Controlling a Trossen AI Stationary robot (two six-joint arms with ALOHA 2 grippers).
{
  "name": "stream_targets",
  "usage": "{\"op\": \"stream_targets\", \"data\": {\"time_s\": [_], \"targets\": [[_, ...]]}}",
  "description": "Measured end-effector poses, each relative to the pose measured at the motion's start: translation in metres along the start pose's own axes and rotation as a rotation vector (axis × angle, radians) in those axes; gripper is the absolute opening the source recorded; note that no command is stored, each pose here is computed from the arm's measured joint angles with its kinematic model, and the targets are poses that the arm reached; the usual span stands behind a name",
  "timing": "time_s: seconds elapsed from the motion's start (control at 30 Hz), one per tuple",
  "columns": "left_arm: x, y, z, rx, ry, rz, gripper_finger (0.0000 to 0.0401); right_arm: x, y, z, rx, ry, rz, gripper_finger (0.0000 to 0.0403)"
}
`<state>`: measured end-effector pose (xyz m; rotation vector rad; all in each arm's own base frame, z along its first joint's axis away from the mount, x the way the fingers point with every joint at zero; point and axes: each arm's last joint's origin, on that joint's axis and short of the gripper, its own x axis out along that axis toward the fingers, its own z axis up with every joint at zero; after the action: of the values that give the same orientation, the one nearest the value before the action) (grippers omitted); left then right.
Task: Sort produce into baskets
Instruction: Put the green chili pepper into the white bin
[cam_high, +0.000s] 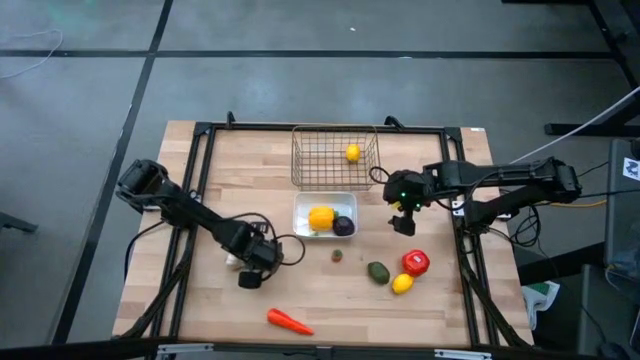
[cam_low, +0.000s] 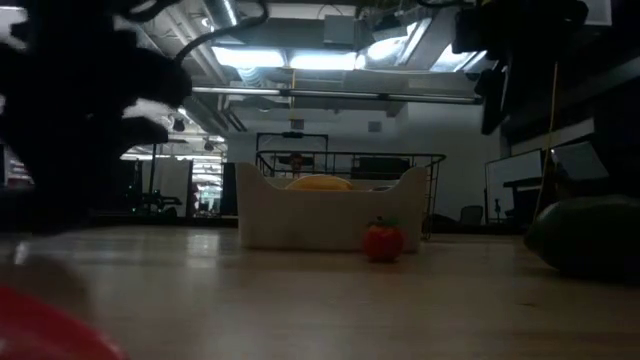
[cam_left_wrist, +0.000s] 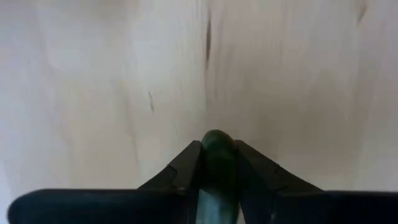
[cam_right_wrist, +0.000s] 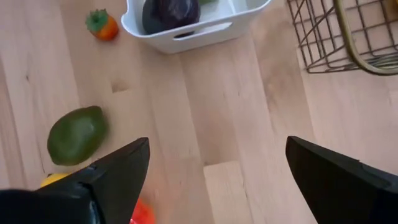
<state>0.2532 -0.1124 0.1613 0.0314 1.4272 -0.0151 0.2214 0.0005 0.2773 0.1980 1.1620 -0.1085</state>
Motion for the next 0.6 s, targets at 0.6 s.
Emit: {"op": "stream_targets", "data": {"time_s": [0.6], "targets": [[-0.082, 0.045, 0.08, -0.062, -0.336, -0.044, 0.0076, 0.0, 0.001, 0.004, -0.003, -0.044, 0.006, 0.0372]]}}
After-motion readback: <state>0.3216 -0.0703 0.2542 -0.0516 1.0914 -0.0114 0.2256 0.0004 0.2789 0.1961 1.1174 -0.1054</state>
